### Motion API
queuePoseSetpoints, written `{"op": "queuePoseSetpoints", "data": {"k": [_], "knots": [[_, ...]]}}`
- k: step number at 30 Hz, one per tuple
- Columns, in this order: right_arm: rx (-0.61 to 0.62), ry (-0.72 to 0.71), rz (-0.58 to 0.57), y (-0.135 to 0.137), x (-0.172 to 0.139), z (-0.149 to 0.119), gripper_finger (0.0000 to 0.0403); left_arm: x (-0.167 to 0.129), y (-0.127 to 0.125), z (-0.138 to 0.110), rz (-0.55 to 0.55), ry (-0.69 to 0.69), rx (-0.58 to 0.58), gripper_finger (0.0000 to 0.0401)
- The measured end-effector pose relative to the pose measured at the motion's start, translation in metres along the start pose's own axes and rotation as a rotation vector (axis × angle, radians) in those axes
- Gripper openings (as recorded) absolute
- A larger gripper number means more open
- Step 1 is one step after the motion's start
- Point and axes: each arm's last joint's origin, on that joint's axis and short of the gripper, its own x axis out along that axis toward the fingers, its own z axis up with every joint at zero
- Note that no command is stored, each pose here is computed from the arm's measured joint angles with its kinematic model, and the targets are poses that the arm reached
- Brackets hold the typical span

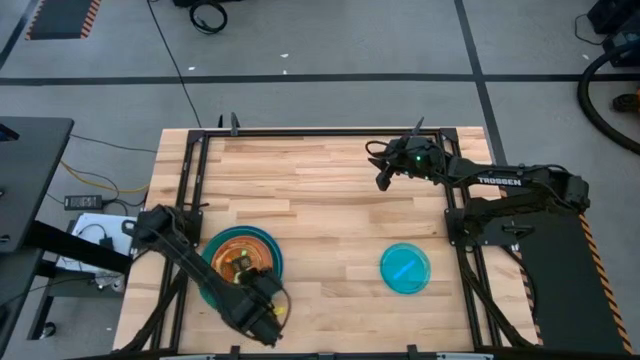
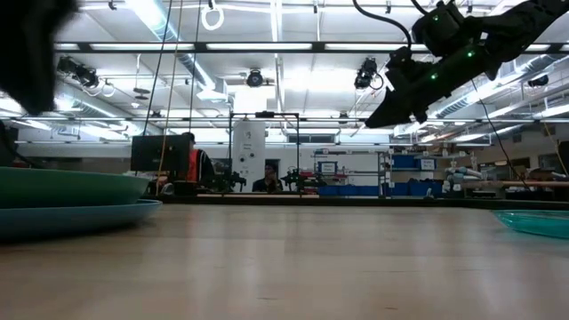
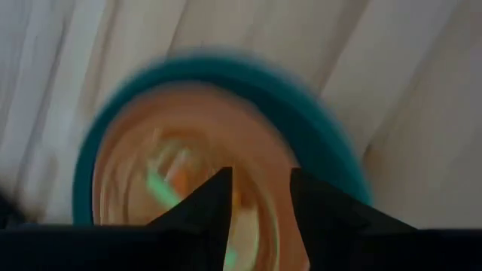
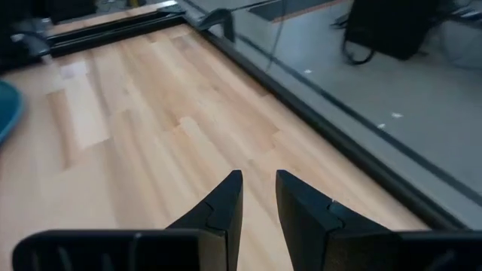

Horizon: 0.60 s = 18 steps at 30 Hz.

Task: Stack plastic plates
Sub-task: Stack the light blue plate on top of the light green plate

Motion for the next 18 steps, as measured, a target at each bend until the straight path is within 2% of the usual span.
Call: {"op": "queuePoseSetpoints", "data": {"k": [8,13,18], "knots": [[0.022,0.124,0.069,0.015,-0.002,-0.013,0.0091,0.014,-0.007,0.049,-0.114,-0.213,0.227,0.0143],[0.025,0.203,0.108,0.028,-0.005,-0.021,0.0091,0.021,-0.005,0.083,-0.18,-0.33,0.3,0.0143],[0.023,0.262,0.109,0.04,-0.01,-0.028,0.0091,0.028,0.003,0.114,-0.192,-0.433,0.387,0.0143]]}}
